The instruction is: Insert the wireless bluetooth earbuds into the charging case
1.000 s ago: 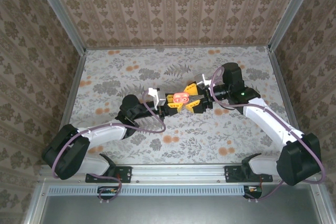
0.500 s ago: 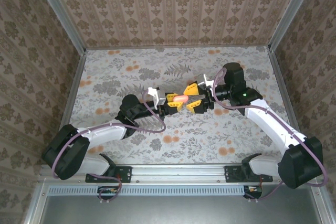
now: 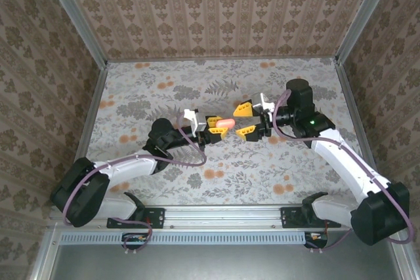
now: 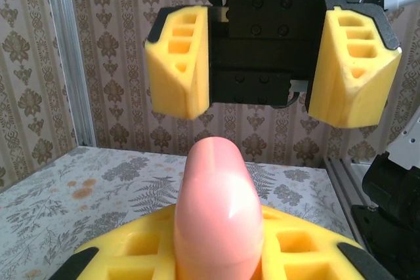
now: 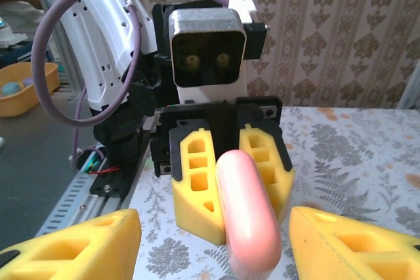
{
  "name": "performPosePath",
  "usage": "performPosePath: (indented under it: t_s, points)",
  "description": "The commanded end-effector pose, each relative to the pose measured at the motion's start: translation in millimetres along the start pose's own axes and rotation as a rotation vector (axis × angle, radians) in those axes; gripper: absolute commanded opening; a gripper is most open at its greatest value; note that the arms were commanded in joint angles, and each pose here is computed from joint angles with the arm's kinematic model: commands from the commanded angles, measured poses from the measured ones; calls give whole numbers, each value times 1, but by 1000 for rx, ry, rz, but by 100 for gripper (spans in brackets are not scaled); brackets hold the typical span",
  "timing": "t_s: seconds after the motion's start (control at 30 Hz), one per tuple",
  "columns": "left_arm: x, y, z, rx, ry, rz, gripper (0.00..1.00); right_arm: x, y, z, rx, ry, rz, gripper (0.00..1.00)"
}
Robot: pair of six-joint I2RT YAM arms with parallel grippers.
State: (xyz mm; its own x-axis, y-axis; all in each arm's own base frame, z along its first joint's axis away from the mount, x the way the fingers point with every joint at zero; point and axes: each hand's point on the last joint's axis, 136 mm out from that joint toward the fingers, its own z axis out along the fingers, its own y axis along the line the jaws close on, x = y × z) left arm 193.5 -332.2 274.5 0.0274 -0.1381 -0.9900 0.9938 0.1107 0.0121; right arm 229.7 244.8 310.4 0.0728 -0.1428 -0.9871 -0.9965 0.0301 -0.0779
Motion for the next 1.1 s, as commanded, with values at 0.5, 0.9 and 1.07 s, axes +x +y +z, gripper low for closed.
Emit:
performPosePath:
  t_s: [0.5,0.9,1.07]
  points:
    - [-25,-2,0,12,-47,59,12,13,-13,-1,70,-57,-33,53]
    - [-27,-3,2,17,-53,63,12,18,-13,8,16,-73,-13,50]
    - [-29,-3,3,23,-57,66,12,20,-14,10,8,-70,-5,49]
